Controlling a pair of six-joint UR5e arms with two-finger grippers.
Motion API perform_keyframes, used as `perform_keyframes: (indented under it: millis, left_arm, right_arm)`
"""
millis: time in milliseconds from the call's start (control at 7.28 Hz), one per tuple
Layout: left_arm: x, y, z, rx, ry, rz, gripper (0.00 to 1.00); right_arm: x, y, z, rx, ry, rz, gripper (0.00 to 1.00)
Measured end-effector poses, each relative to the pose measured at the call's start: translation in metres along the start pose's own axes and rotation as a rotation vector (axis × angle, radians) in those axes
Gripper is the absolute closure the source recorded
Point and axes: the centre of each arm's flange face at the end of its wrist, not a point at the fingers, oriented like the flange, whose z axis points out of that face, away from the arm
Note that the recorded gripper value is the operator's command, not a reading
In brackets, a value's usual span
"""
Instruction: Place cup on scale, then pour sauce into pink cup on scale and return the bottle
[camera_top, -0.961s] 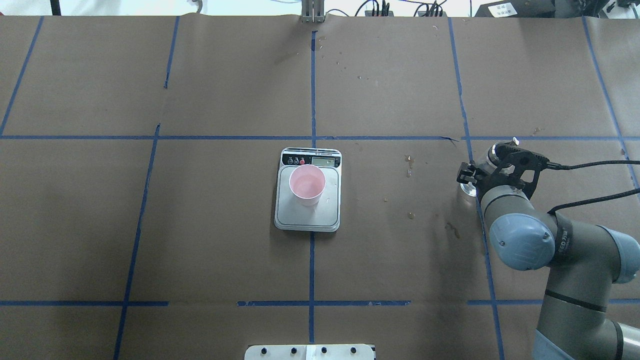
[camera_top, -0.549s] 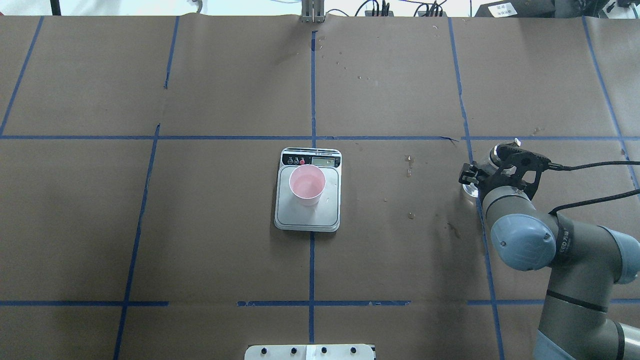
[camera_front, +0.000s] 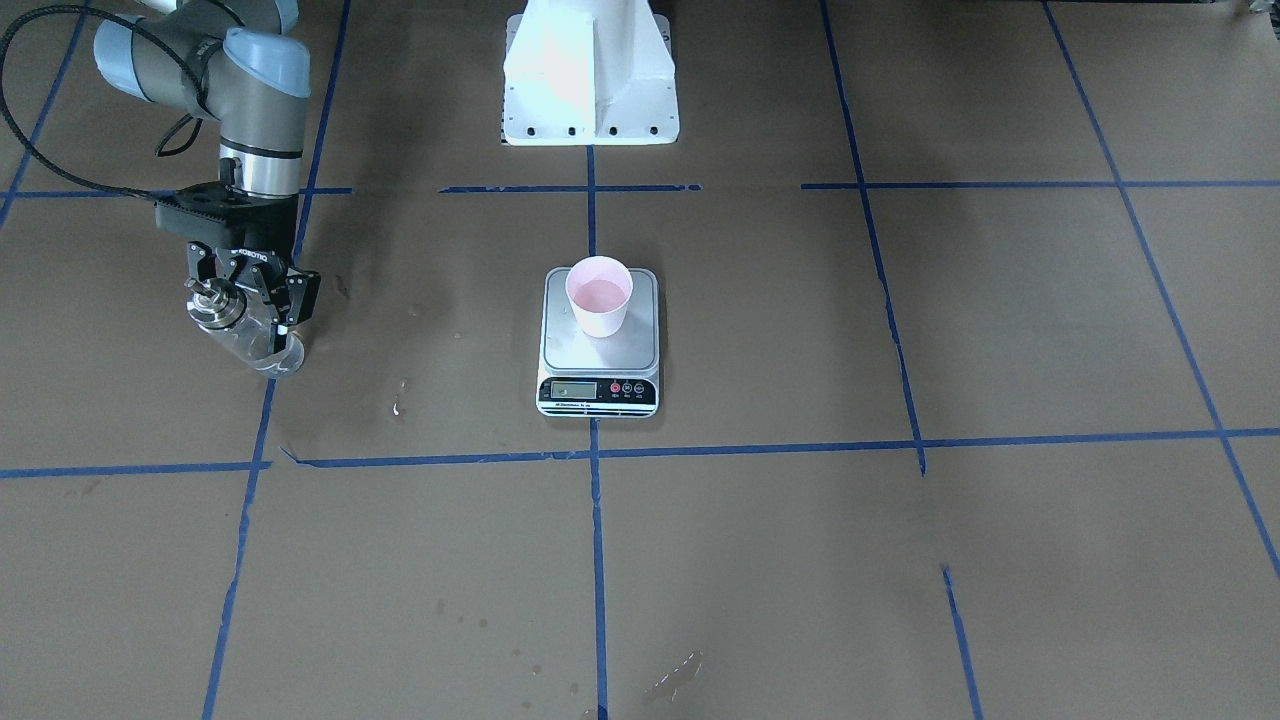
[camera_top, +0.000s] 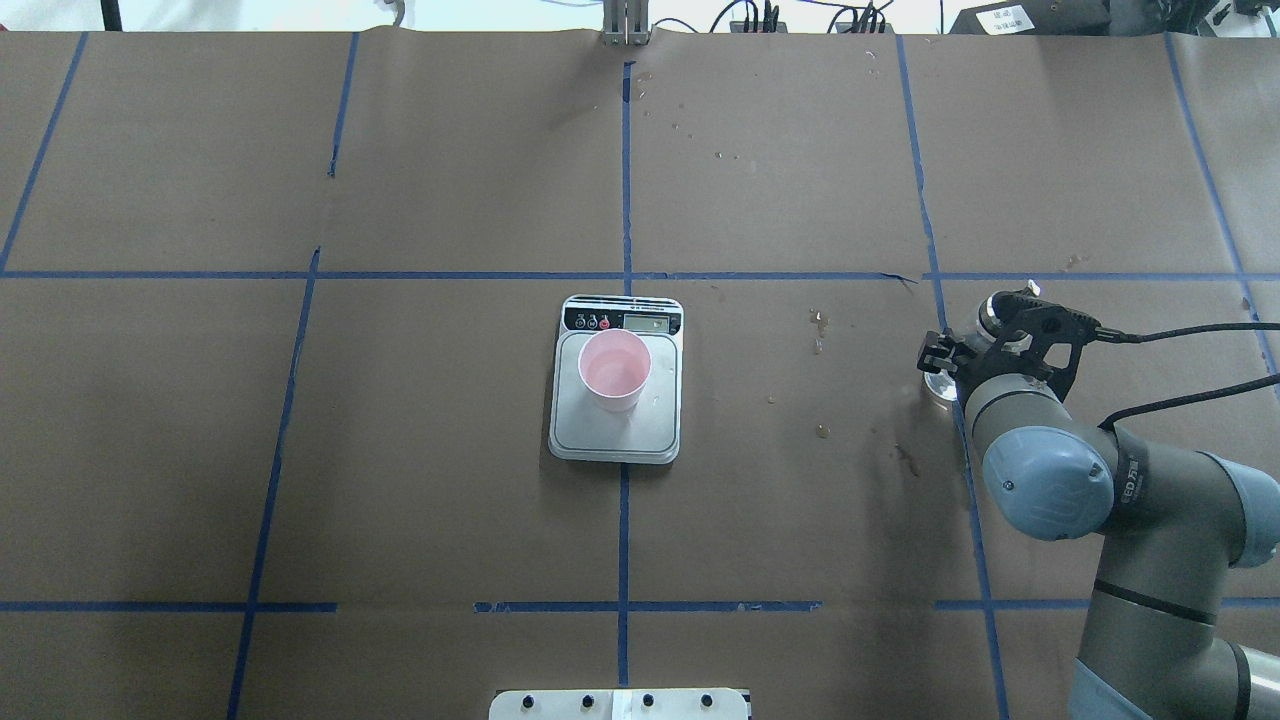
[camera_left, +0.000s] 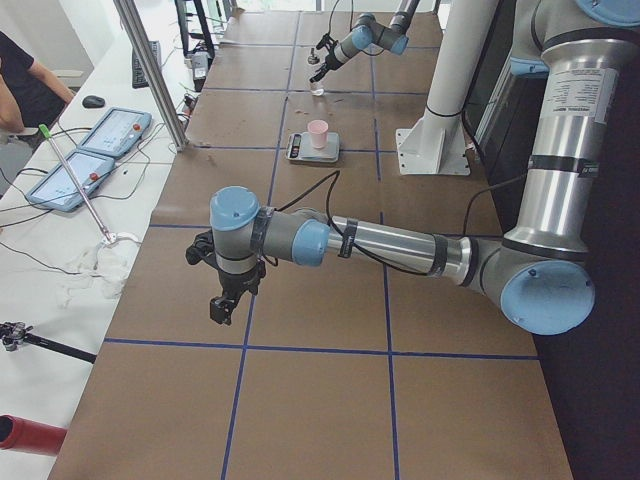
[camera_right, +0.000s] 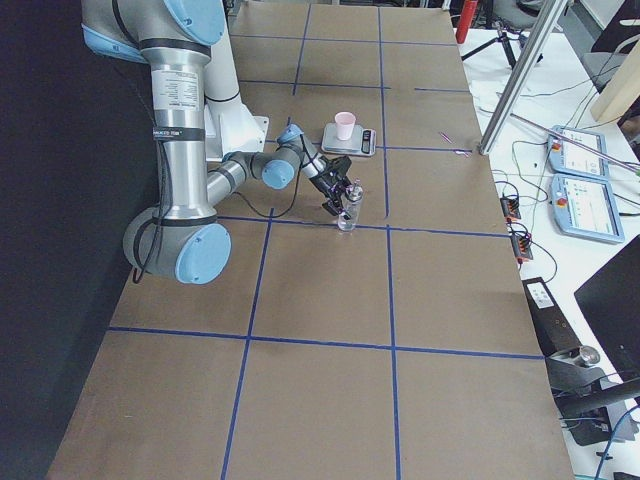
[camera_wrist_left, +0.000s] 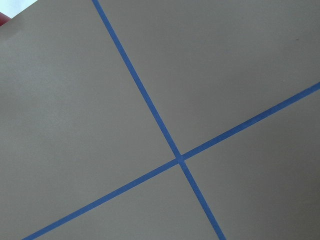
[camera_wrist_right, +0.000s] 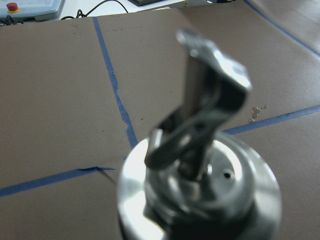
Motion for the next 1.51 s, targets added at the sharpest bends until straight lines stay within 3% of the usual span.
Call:
perform_keyframes:
  millis: [275,687,961,1236,1511]
  left_arm:
    - [0.000,0.000,0.000,0.000,0.000,0.000,0.00]
    - [0.000,-0.001,0.000,-0.001,-0.001,0.001,0.00]
    - [0.000,-0.001,0.000,-0.001,-0.001,0.001,0.00]
    - [0.001,-0.001,0.000,0.000,-0.001,0.002,0.00]
    - [0.001,-0.001,0.000,0.001,-0.002,0.003,0.00]
  right_arm:
    - [0.000,-0.001,-0.001,0.000,-0.001,0.000,0.01]
    - [-0.001,-0.003,-0.005,-0.014,-0.008,0.004,0.00]
    - [-0.005,-0.004,-0.019,-0.092,0.004,0.002,0.00]
    - [-0.006,-0.005,-0.039,-0.179,0.055,-0.018,0.00]
    - [-0.007,-0.004,-0.065,-0.326,0.118,-0.050,0.00]
